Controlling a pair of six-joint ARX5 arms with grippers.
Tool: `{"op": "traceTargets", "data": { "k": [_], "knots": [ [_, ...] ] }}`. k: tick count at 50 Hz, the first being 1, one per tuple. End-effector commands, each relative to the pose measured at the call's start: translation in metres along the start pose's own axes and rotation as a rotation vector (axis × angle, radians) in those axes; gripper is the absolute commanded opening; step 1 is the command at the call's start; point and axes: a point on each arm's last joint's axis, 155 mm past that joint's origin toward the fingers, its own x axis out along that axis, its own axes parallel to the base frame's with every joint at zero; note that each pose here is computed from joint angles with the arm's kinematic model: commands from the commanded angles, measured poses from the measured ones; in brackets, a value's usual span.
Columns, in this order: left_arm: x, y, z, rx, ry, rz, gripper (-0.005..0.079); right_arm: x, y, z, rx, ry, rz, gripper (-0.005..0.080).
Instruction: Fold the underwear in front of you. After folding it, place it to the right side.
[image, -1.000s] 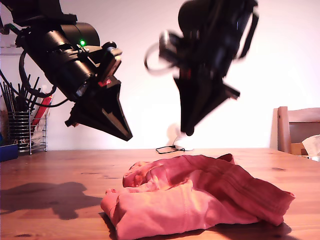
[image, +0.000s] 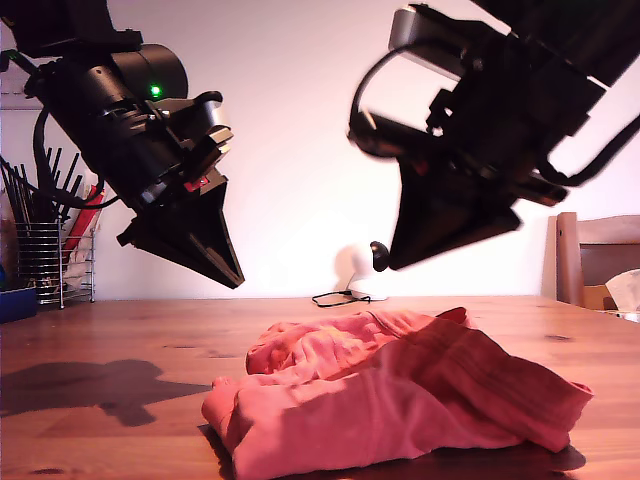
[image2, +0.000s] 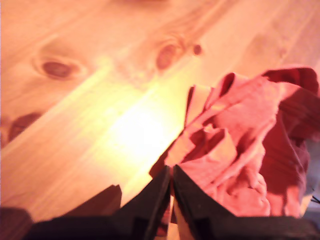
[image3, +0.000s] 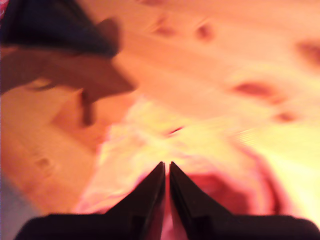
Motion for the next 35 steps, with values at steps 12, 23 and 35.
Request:
{"op": "traceTargets", "data": {
  "k": [12, 23, 35],
  "knots": [
    [0.004, 0.001, -0.007, -0.013, 0.008, -0.007, 0.0007, 0.040, -0.010, -0.035, 0.108, 0.135, 0.061, -0.0012],
    [0.004, 0.000, -0.007, -0.016, 0.010, -0.007, 0.0007, 0.053, -0.026, -0.061, 0.186, 0.242, 0.066, -0.0012],
    [0.004, 0.000, -0.008, -0.020, 0.011, -0.008, 0.0007, 0.046, -0.075, -0.075, 0.159, 0.297, -0.079, -0.0012]
  ]
}}
